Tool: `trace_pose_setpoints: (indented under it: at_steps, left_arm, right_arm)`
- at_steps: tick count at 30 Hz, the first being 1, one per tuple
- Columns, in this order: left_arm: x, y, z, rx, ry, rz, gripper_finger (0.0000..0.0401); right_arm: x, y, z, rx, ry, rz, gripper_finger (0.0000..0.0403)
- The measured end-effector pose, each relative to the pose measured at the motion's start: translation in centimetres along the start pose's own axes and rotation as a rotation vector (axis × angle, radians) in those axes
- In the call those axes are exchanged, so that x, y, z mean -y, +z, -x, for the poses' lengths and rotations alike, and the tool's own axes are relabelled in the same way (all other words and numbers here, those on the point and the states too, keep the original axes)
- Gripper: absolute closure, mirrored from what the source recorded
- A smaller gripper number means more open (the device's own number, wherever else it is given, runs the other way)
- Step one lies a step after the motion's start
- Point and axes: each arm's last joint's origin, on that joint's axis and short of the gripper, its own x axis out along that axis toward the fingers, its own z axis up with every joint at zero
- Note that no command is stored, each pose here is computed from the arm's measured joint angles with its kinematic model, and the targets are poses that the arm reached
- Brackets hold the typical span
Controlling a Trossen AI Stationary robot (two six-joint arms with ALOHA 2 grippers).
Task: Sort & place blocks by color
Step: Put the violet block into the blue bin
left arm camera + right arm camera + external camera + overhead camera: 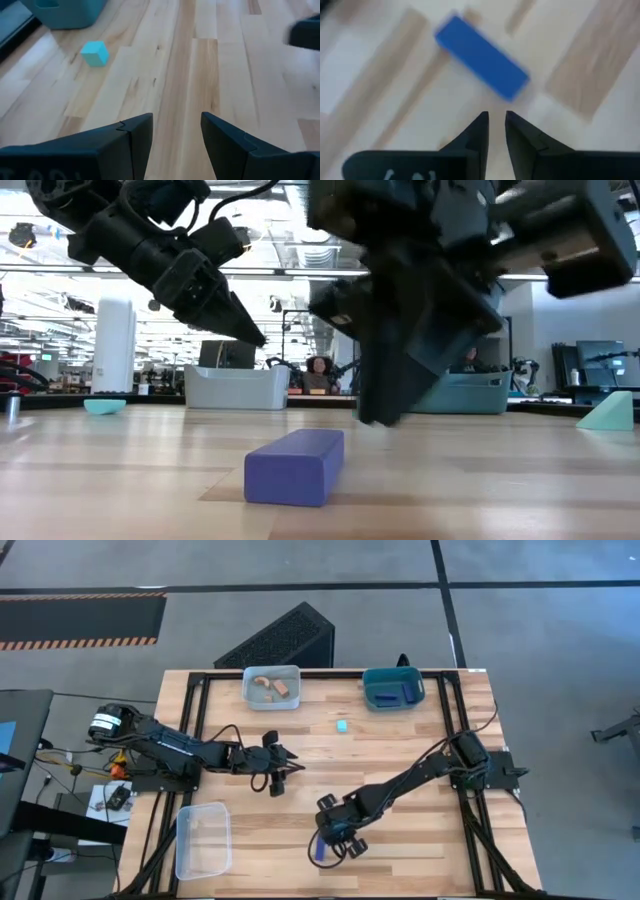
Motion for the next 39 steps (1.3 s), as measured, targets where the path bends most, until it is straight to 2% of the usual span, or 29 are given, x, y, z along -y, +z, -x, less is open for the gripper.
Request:
trace_pose_setpoints:
  at_steps: [5,13,21,29,39]
  left_arm:
    - [0.0,0.1,0.0,0.009,0.010,-0.012,0.0244]
    - [0.0,0.2,0.0,0.016,0.010,-0.011,0.0244]
    - [-0.1,0.2,0.0,0.018,0.019,-0.059,0.0244]
    - [-0.5,0.2,-0.1,0.016,0.036,-0.053,0.0244]
    - [-0.5,0.2,-0.1,0.014,0.037,-0.053,0.0244]
  right_arm:
    - [-0.1,0.6,-0.1,0.075,0.051,0.013,0.0343]
    - [0.5,1.9,0.2,0.214,0.022,0.048,0.0392]
    - [0.3,1.7,0.1,0.191,0.028,0.047,0.0392]
    - [0.4,1.1,-1.8,0.152,0.027,0.029,0.0397]
    - [0.3,-0.1,-1.1,0.003,-0.007,-0.221,0.0396]
